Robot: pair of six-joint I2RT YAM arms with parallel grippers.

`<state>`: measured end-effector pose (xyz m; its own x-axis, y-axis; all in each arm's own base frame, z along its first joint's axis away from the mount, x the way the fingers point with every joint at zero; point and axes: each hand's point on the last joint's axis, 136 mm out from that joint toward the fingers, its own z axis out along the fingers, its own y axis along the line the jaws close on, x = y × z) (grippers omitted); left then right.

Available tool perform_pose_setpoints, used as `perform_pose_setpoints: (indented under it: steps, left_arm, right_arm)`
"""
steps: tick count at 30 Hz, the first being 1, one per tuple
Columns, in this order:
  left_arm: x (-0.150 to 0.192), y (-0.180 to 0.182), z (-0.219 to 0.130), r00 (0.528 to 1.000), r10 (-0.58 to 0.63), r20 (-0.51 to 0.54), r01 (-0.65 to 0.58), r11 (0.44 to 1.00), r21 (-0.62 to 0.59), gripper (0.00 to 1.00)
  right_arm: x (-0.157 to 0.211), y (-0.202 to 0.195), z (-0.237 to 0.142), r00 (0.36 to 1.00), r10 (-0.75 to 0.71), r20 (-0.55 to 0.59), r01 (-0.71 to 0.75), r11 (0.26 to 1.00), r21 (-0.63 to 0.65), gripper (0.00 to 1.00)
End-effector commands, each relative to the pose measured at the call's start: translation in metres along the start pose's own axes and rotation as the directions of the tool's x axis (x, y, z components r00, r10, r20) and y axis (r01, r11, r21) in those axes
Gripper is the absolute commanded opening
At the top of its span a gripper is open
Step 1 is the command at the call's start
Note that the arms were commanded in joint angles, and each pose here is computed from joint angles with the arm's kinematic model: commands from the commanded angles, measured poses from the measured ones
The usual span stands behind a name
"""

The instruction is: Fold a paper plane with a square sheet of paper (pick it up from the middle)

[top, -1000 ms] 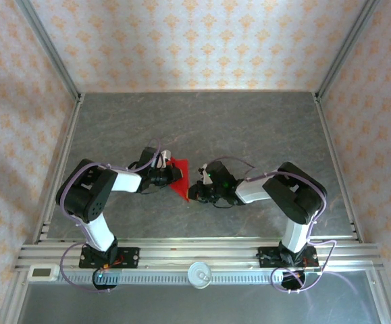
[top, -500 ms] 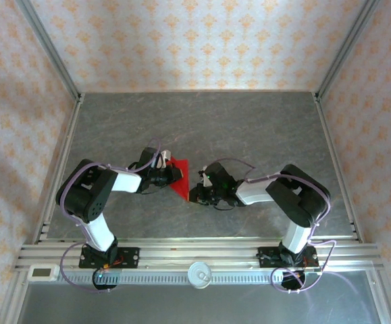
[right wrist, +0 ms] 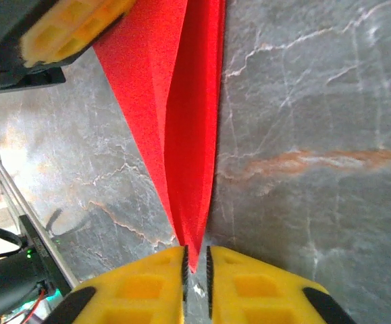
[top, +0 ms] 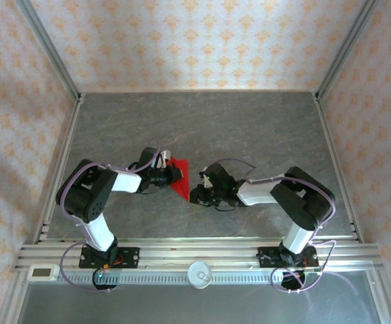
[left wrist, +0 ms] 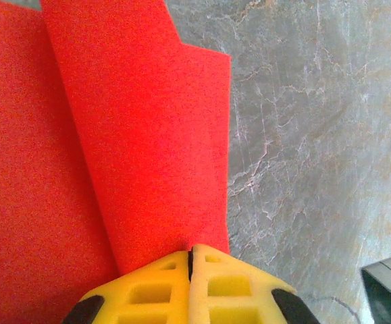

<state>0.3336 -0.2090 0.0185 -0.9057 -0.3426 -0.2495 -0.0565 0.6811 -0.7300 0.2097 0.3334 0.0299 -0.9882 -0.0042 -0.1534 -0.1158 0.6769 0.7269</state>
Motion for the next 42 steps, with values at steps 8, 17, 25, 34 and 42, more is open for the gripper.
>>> perform_pose_setpoints:
  steps: [8, 17, 25, 34, 42]
  left_arm:
    - [0.029, 0.052, 0.004, 0.996, -0.059, -0.061, 0.049, 0.986, -0.158, 0.05]
    - [0.028, 0.05, 0.006, 0.996, -0.06, -0.064, 0.049, 0.987, -0.152, 0.05]
    - [0.028, 0.049, 0.006, 0.996, -0.06, -0.065, 0.05, 0.988, -0.146, 0.05]
    - [0.027, 0.048, 0.006, 0.996, -0.056, -0.065, 0.046, 0.988, -0.148, 0.05]
    - [0.028, 0.05, 0.006, 0.996, -0.057, -0.066, 0.047, 0.987, -0.153, 0.05]
  right_arm:
    - [-0.031, 0.047, -0.017, 0.998, -0.038, 0.054, 0.044, 0.994, -0.105, 0.03]
    - [-0.043, 0.044, 0.019, 0.998, -0.059, -0.014, 0.059, 0.998, -0.003, 0.0]
    - [-0.043, 0.034, 0.035, 0.997, -0.064, -0.051, 0.067, 0.996, 0.056, 0.0]
    - [-0.03, 0.0, 0.037, 0.998, -0.025, -0.064, 0.035, 0.986, 0.161, 0.0]
    - [-0.005, -0.015, 0.032, 0.997, 0.043, -0.07, -0.035, 0.994, 0.108, 0.0]
